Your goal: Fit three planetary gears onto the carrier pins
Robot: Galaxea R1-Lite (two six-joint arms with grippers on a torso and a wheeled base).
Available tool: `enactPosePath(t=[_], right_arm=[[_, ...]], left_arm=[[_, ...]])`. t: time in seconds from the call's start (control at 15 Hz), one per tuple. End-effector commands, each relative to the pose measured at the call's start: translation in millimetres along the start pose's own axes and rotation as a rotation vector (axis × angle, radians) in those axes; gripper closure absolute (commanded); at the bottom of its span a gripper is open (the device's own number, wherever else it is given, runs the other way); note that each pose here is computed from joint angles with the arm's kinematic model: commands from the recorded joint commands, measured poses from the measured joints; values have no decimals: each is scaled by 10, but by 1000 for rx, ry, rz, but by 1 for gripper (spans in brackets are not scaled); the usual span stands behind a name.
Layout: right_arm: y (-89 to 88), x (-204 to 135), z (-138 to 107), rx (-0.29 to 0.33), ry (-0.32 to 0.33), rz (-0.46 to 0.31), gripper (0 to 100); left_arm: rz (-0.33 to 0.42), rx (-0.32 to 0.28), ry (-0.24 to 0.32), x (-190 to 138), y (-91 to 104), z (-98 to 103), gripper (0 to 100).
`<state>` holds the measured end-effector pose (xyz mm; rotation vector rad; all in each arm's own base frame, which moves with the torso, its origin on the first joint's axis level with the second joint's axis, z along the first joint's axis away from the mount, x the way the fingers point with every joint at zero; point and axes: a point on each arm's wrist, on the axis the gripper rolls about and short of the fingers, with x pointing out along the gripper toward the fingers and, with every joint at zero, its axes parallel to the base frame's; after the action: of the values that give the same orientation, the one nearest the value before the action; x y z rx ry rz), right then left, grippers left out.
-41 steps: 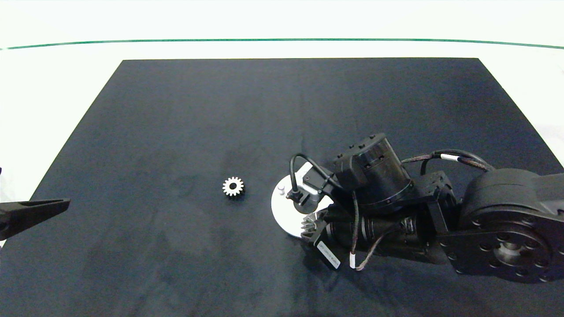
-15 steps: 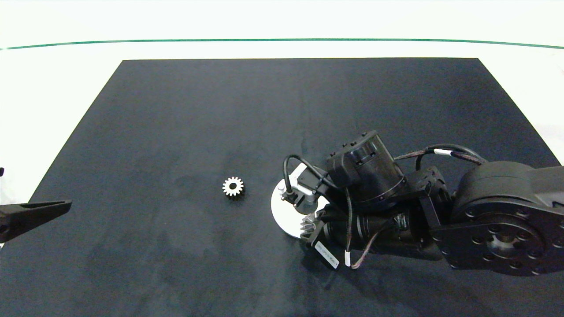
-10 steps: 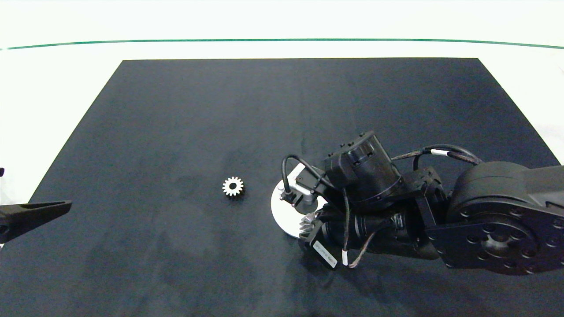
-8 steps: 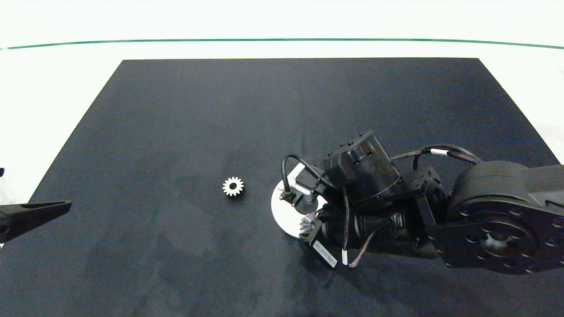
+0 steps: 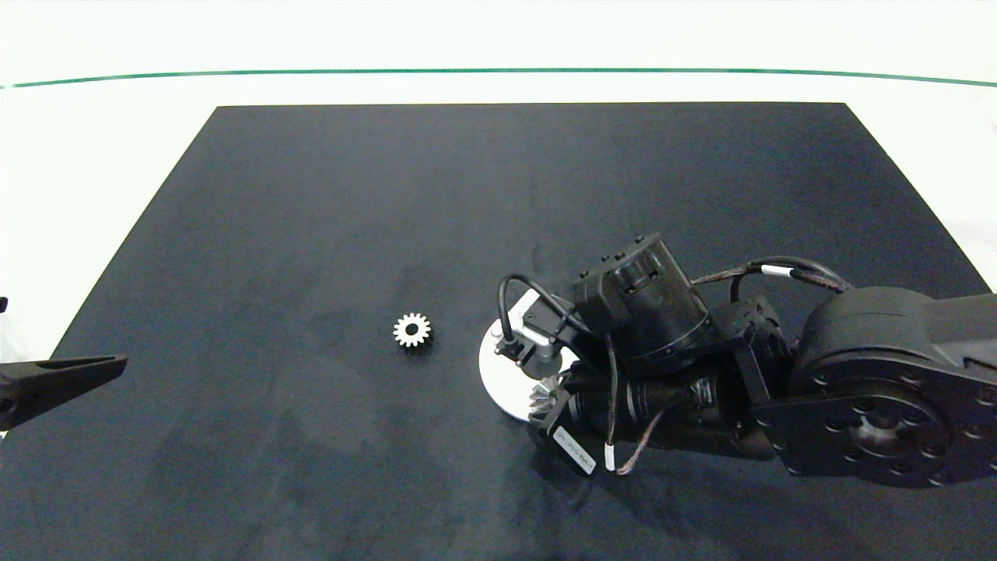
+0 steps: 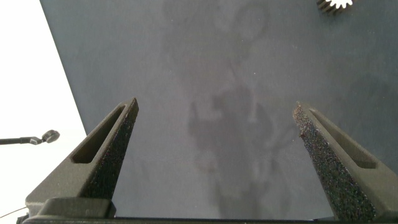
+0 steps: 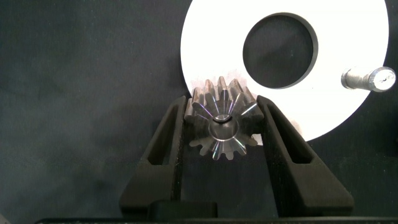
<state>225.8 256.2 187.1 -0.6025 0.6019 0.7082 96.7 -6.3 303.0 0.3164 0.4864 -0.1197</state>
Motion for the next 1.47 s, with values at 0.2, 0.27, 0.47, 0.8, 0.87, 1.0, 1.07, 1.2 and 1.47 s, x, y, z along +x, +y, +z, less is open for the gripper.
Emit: enactPosePath(t=[0.2, 0.27, 0.47, 0.8, 0.87, 1.0, 1.07, 1.2, 1.47], right_arm=[[-2, -36, -14, 3, 0, -1, 0], [-4, -45, -15, 3, -2, -1, 0], [-70, -131, 8, 17, -27, -19, 0], [-758, -664, -62, 165, -128, -197, 0], [-846, -671, -101, 186, -120, -220, 0], [-931, -644, -156, 207, -100, -242, 0], [-987, -626, -177, 221, -93, -251, 0], [-1056, -570, -211, 240, -83, -255, 0], [-1158, -310, -207, 314, -112, -288, 0]], left_arm=[[0, 2, 3, -2, -1, -3, 0], [0, 2, 3, -2, -1, -3, 0], [0, 2, 3, -2, -1, -3, 0], [0, 2, 1, -6, -1, -4, 0], [-1, 2, 1, -6, -2, -4, 0], [-13, 7, -3, -7, -15, 0, 0], [-13, 9, -3, -7, -15, 0, 0], [-13, 9, -3, -7, -15, 0, 0], [-13, 7, -3, -7, -15, 0, 0]])
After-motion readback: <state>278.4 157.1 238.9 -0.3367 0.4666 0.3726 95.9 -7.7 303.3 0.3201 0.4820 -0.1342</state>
